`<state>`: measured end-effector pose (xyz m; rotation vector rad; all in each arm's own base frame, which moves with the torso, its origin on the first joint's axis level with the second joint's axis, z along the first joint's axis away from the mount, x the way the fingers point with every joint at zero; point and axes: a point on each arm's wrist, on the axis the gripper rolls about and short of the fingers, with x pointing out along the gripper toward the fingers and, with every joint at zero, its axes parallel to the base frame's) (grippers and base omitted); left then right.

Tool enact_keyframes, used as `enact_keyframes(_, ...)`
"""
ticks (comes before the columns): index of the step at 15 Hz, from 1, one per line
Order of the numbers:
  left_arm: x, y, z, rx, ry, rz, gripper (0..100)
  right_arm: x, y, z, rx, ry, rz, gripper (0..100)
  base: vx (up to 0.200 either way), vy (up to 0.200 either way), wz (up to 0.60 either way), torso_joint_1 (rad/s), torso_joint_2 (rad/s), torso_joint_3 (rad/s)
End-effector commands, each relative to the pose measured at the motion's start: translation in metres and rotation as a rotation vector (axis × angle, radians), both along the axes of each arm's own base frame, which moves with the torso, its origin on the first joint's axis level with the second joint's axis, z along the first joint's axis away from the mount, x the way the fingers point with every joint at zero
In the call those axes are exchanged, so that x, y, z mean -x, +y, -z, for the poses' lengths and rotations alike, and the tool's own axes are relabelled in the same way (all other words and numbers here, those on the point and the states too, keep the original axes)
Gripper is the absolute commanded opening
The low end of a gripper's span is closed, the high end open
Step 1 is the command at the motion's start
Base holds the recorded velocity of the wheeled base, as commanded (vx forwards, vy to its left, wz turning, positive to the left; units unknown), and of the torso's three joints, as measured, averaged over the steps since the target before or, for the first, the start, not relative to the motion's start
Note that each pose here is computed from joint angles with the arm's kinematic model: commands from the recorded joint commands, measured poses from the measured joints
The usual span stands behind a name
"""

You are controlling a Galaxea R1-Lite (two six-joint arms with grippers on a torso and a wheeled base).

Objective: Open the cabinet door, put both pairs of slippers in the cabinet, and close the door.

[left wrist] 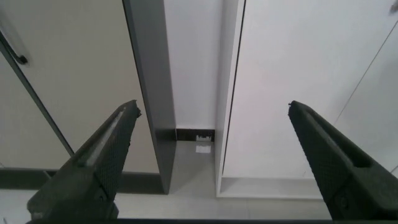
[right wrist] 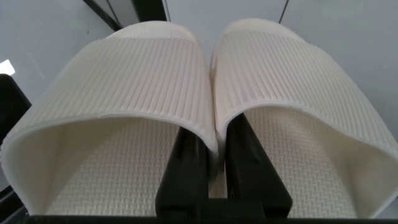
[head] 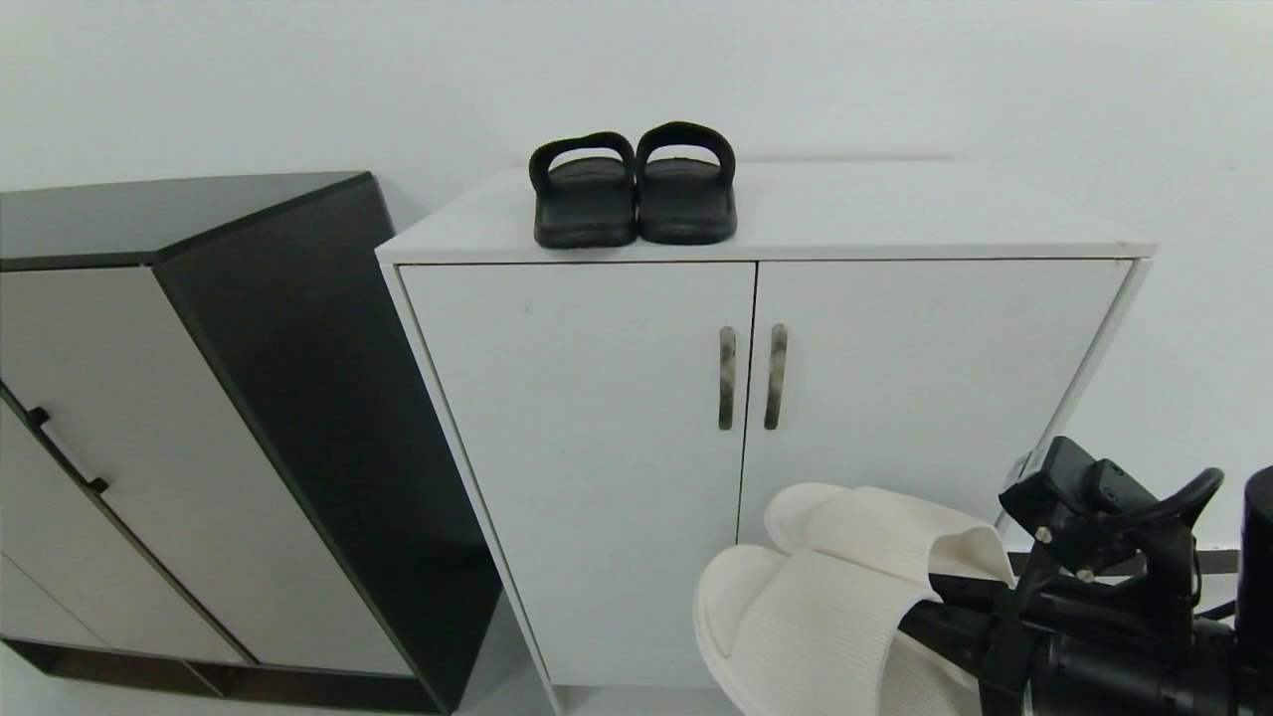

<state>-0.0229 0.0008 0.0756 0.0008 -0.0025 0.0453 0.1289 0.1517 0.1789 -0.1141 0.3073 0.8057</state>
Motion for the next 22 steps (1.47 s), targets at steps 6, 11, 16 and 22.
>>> enact_keyframes(6, -0.001, 0.000, 0.000, -0.033, 0.017, 0.022, 100, 0.000, 0.000, 0.000, -0.013, -0.020, -0.001, 0, 0.000, 0.000, 0.00, -0.058, 0.44, 0.387)
enact_keyframes(11, -0.023, -0.002, -0.081, -0.041, 0.061, 0.091, 100, 0.000, 0.000, 0.001, -0.010, -0.018, -0.002, 0, 0.000, 0.000, 0.00, -0.003, 0.12, 0.111)
enact_keyframes(16, -0.091, -0.012, -0.109, 0.004, 0.204, 0.488, 100, 0.001, -0.001, 0.001, -0.010, -0.018, -0.002, 0, 0.000, 0.000, 0.00, 0.000, 0.00, 0.000)
enact_keyframes(22, -0.138, -0.079, -0.135, -0.055, 0.175, 0.871, 100, 0.001, -0.001, 0.006, 0.003, -0.007, -0.002, 0, 0.000, 0.000, 0.00, 0.000, 0.00, 0.000)
